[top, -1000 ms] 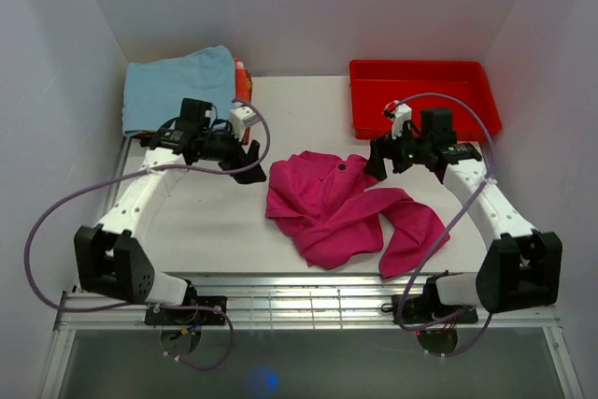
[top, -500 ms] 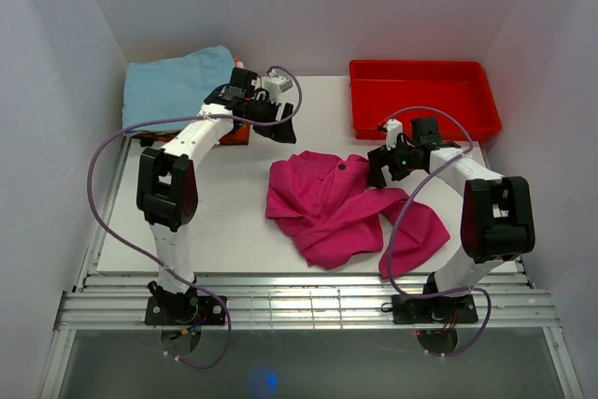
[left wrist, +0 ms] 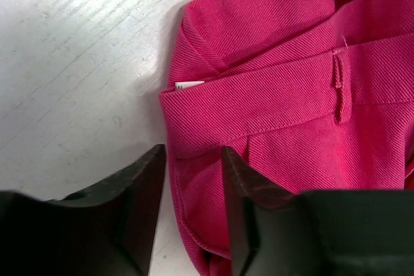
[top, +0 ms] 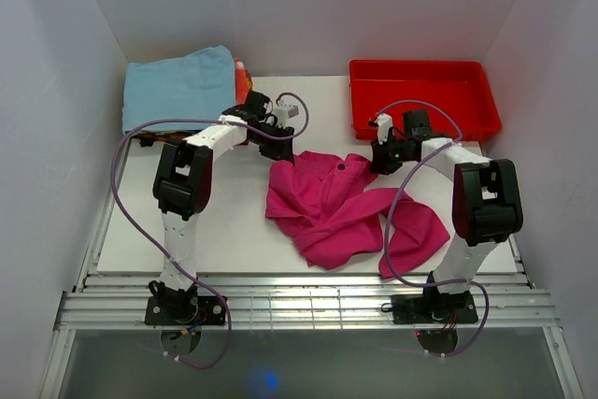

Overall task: Fold and stack the trousers
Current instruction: Flatten the trousers out

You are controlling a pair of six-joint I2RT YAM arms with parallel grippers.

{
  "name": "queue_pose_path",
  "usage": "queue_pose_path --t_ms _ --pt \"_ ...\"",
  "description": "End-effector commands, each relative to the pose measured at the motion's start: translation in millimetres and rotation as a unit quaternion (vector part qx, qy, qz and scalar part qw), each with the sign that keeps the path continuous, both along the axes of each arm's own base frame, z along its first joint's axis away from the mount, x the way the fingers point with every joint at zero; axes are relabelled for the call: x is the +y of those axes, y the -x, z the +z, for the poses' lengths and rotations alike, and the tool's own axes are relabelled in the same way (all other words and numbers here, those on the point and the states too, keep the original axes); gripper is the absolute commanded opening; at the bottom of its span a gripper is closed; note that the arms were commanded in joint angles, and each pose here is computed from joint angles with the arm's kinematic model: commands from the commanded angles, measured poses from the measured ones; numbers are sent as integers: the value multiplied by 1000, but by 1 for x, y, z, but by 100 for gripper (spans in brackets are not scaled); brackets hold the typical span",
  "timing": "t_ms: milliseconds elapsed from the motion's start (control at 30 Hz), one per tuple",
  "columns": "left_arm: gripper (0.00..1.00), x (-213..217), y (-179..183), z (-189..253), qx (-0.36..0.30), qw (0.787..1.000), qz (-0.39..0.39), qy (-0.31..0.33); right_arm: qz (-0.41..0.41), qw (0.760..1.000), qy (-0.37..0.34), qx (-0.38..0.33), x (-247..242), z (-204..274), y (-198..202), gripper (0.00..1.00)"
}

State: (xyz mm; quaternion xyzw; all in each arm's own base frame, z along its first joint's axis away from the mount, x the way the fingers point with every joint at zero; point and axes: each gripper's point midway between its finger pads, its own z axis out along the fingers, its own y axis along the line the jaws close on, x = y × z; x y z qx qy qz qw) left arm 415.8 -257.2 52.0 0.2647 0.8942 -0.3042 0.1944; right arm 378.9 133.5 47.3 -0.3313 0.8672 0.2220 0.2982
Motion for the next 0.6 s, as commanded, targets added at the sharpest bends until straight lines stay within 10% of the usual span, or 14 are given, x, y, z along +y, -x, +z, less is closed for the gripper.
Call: queue_pose_path --t_ms 0,133,233,567 --pt "49 -9 4 23 -27 999 -20 28 11 997 -10 -74 5 48 -19 8" --pt "31 -18 6 34 -32 997 -24 63 14 994 -10 -109 4 74 -18 8" --pt "0 -19 1 37 -39 997 -19 66 13 991 -10 -133 3 91 -19 8" --pt "0 4 15 155 -227 969 13 95 -11 970 0 -245 -14 176 -35 8"
